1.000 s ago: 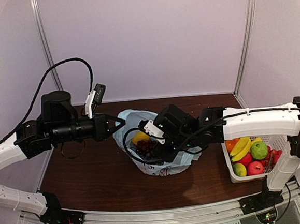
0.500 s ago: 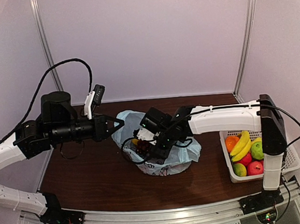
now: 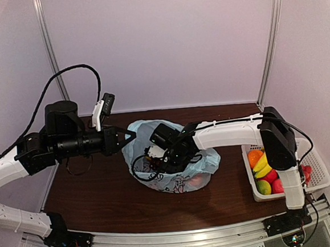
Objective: Untie the knot of the plastic bag and take out the fruit
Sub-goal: Pick up the fake fruit from the takeout bag.
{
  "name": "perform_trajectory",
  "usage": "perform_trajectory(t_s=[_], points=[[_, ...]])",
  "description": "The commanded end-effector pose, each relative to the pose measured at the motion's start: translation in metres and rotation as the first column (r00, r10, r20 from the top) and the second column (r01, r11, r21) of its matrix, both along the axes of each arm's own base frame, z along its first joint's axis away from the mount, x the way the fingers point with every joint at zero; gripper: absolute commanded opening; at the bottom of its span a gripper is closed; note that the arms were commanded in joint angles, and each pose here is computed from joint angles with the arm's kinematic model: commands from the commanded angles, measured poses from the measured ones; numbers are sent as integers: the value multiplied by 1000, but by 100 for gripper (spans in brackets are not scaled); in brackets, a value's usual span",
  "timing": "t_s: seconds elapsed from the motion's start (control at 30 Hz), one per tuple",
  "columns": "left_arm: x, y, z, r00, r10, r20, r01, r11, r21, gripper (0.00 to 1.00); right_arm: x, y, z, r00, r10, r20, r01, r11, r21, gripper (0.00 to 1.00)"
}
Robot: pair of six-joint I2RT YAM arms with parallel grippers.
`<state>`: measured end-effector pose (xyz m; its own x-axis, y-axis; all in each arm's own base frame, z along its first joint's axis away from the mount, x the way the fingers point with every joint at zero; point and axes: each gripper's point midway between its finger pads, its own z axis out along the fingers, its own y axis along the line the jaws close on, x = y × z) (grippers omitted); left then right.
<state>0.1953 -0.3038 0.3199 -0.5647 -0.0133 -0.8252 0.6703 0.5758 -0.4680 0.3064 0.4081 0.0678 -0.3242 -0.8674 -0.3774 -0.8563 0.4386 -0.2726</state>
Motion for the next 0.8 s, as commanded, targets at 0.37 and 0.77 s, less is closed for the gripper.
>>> perform_trajectory(t_s=[0.37, 0.77], points=[[3, 3, 11, 1000, 19, 13, -19, 1000, -13, 0, 3, 6, -13, 999, -3, -49, 5, 999, 45, 40], [1, 7, 13, 1000, 28, 14, -27, 999, -24, 0, 0, 10, 12, 999, 20, -36, -16, 996, 93, 13]])
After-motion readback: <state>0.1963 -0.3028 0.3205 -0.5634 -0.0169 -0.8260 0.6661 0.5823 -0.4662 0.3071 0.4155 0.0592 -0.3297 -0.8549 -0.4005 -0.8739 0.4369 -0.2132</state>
